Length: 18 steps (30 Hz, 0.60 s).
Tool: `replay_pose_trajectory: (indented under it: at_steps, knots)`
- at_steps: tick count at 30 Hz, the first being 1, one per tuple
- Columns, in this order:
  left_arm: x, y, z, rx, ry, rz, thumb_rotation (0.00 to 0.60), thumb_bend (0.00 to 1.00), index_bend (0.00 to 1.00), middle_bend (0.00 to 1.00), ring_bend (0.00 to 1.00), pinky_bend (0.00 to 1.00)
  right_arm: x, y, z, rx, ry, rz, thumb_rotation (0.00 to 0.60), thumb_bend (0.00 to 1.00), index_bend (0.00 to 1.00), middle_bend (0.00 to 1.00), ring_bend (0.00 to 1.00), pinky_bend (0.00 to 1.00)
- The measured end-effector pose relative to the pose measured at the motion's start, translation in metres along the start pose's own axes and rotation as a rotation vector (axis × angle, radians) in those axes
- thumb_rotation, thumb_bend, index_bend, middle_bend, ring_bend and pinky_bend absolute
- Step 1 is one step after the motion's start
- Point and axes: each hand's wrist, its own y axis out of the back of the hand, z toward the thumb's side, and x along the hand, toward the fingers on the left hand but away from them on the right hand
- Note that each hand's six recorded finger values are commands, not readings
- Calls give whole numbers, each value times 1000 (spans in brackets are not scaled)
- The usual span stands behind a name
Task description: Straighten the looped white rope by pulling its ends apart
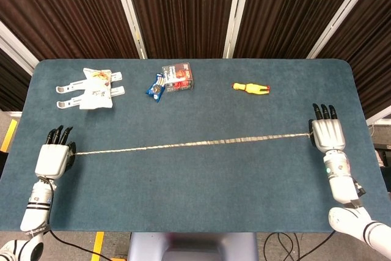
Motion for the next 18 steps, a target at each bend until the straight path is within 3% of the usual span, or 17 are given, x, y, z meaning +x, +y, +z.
replay_pose_trajectory:
  at_steps: [15, 18]
  knots:
    - [3, -28, 22, 1, -43, -54, 600, 471, 631, 99, 0, 127, -1, -34, -5, 34, -7, 67, 600, 612, 850, 152, 0, 0]
    - [3, -32, 23, -1, -46, -65, 600, 470, 617, 99, 0, 127, -1, -44, -5, 44, -7, 93, 600, 612, 791, 153, 0, 0]
